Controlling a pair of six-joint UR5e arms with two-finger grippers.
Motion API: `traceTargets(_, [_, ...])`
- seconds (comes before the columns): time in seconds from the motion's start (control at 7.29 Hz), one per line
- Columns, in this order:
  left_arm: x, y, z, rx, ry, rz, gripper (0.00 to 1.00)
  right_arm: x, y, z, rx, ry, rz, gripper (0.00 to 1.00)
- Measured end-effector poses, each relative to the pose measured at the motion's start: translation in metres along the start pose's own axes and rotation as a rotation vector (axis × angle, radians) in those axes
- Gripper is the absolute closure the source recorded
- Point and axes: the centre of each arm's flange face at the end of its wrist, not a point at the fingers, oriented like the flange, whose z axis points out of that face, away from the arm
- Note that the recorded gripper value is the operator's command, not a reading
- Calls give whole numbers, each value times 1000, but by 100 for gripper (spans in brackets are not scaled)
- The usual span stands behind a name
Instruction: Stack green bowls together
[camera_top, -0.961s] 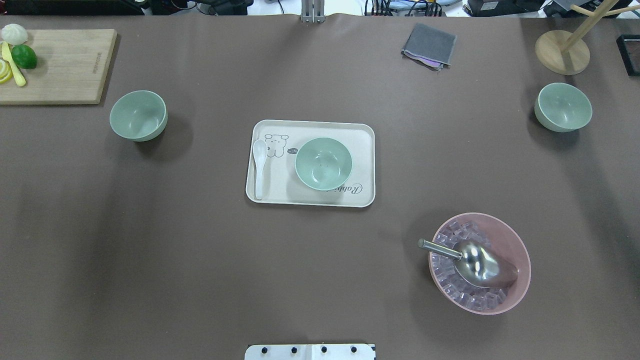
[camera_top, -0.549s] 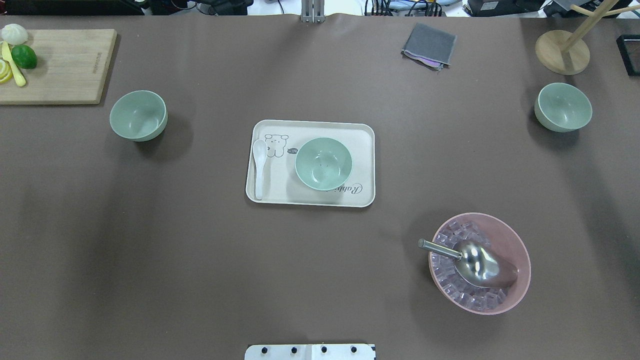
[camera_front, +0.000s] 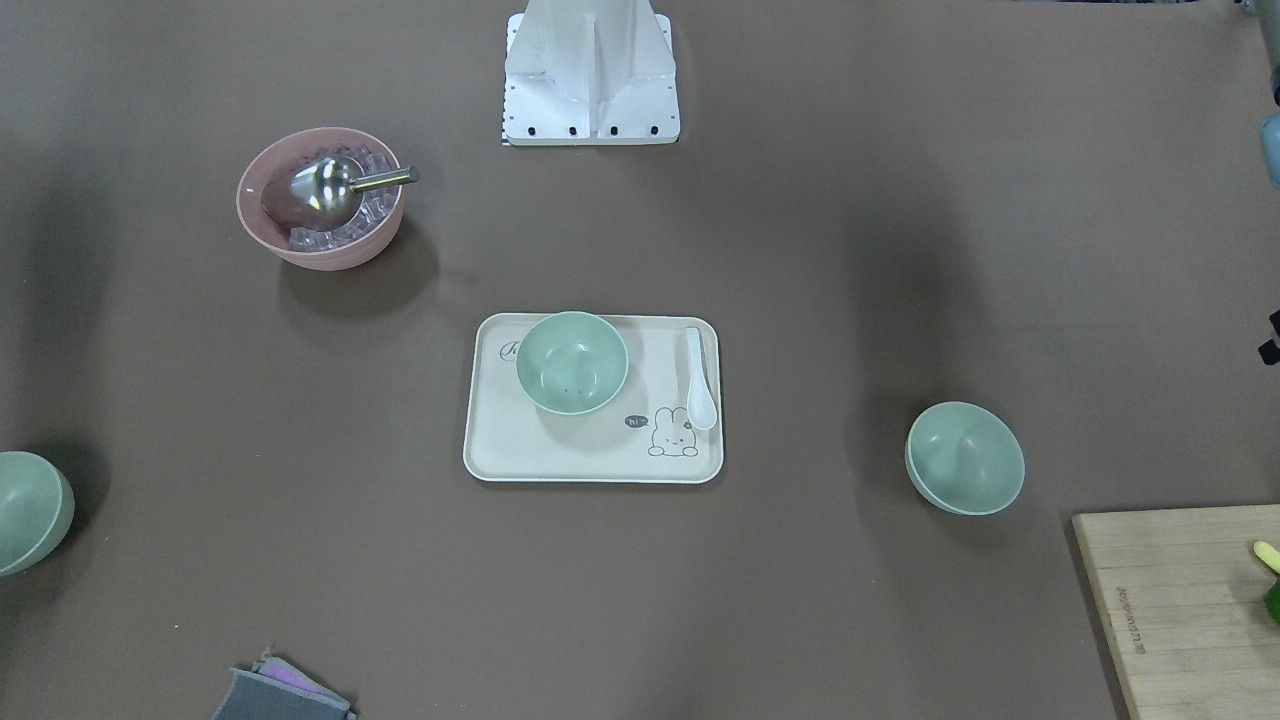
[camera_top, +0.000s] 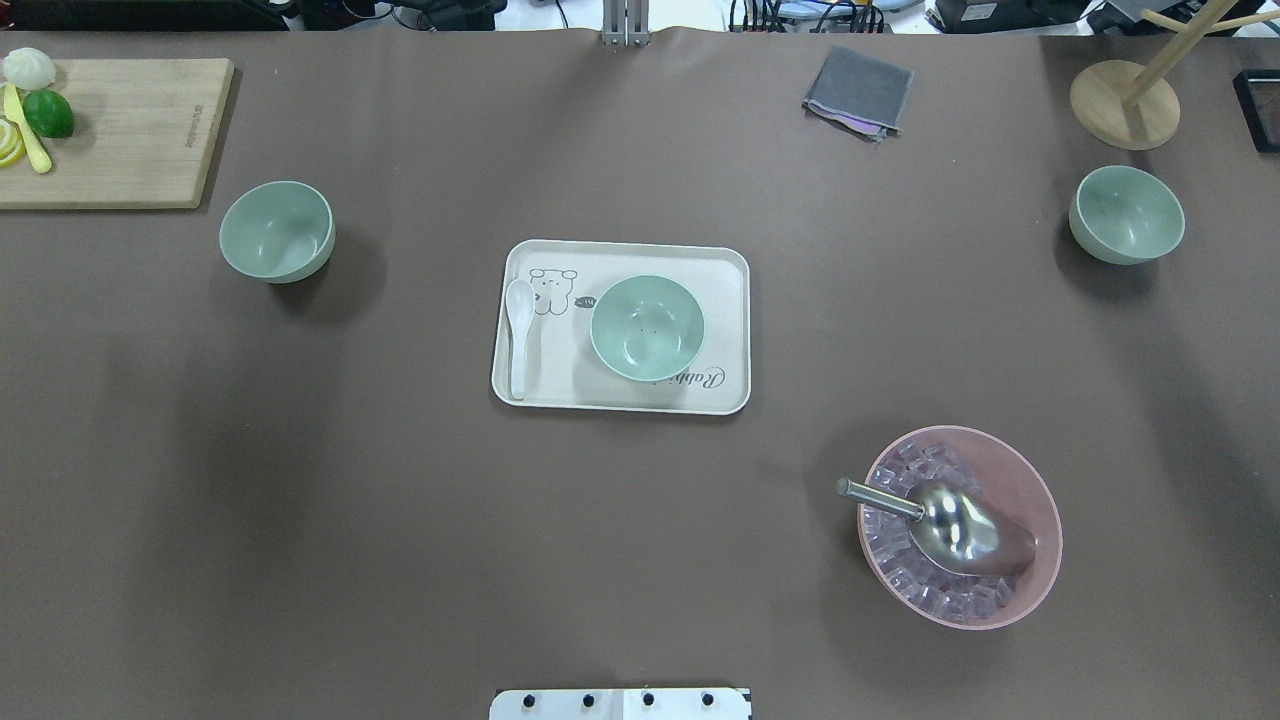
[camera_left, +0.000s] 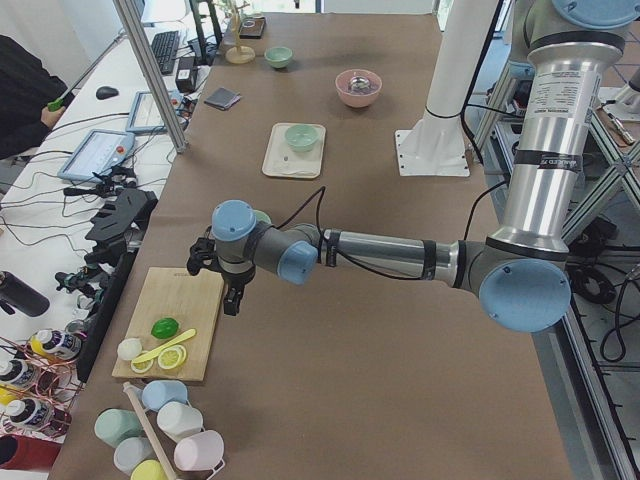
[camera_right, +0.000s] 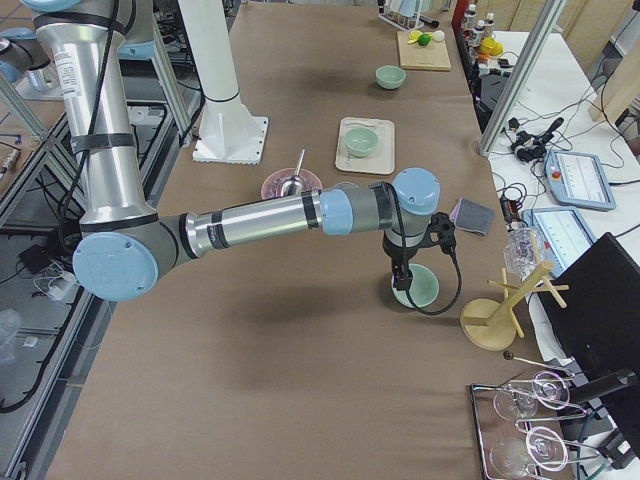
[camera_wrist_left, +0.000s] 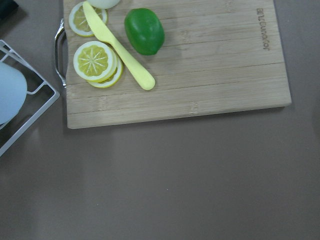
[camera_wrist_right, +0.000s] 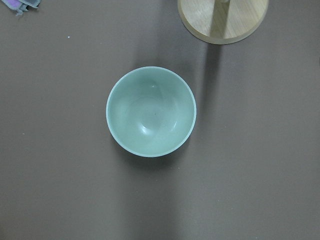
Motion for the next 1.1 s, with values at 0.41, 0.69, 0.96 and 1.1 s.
traceTargets(0.41, [42, -3, 24, 30, 49, -49, 2, 7, 2, 5, -2, 23, 2, 0])
traceTargets(0.69, [72, -1, 40, 62, 98, -57, 2, 18, 11, 14, 19, 22, -16, 0])
traceTargets(0.96, [99, -5, 58, 106, 144, -81, 2, 24, 11, 21, 23, 9, 34, 0])
traceTargets(1.1, [118, -10, 71, 124, 152, -105, 2, 24, 10, 21, 26, -3, 47, 0])
